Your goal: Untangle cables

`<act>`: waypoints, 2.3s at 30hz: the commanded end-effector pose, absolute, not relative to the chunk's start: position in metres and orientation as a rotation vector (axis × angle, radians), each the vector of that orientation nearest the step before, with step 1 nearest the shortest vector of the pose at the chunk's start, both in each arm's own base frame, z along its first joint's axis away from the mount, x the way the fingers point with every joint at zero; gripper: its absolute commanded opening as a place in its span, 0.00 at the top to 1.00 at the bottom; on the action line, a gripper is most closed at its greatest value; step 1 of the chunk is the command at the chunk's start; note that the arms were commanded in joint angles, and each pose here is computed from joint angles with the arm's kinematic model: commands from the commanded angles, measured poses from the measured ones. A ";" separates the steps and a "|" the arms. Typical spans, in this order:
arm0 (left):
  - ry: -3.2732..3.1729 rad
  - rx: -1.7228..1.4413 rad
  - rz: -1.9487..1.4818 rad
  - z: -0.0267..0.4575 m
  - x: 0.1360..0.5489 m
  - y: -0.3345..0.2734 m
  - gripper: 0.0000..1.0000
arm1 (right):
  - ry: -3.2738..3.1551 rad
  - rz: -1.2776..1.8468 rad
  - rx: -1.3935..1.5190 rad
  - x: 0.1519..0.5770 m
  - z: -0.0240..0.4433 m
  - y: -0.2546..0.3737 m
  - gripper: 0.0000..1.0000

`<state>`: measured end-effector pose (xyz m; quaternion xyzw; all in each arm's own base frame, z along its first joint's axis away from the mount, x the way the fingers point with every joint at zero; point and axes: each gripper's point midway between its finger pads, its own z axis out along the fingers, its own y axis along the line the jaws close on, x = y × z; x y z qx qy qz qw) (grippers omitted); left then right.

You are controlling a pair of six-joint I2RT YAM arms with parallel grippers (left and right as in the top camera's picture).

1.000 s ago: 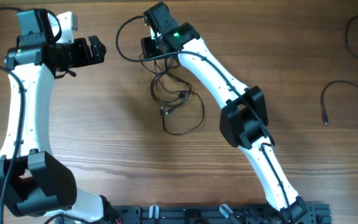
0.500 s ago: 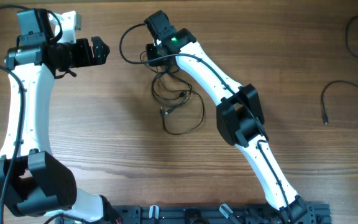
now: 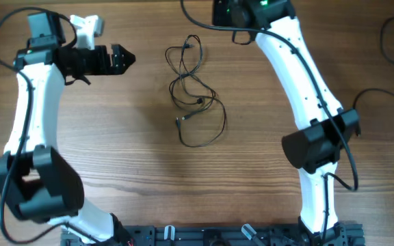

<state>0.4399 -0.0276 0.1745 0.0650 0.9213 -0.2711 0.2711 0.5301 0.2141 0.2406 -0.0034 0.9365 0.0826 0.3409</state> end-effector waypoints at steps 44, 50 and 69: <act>2.410 0.531 -0.739 0.017 0.514 -0.196 0.13 | 2.556 0.030 -0.045 0.511 0.233 0.154 0.62; 2.420 0.507 -0.740 0.016 0.514 -0.195 0.23 | 2.555 0.031 -0.045 0.511 0.233 0.154 0.62; 2.415 0.400 -0.736 0.087 0.507 -0.173 0.96 | 2.563 0.028 -0.042 0.510 0.232 0.153 0.62</act>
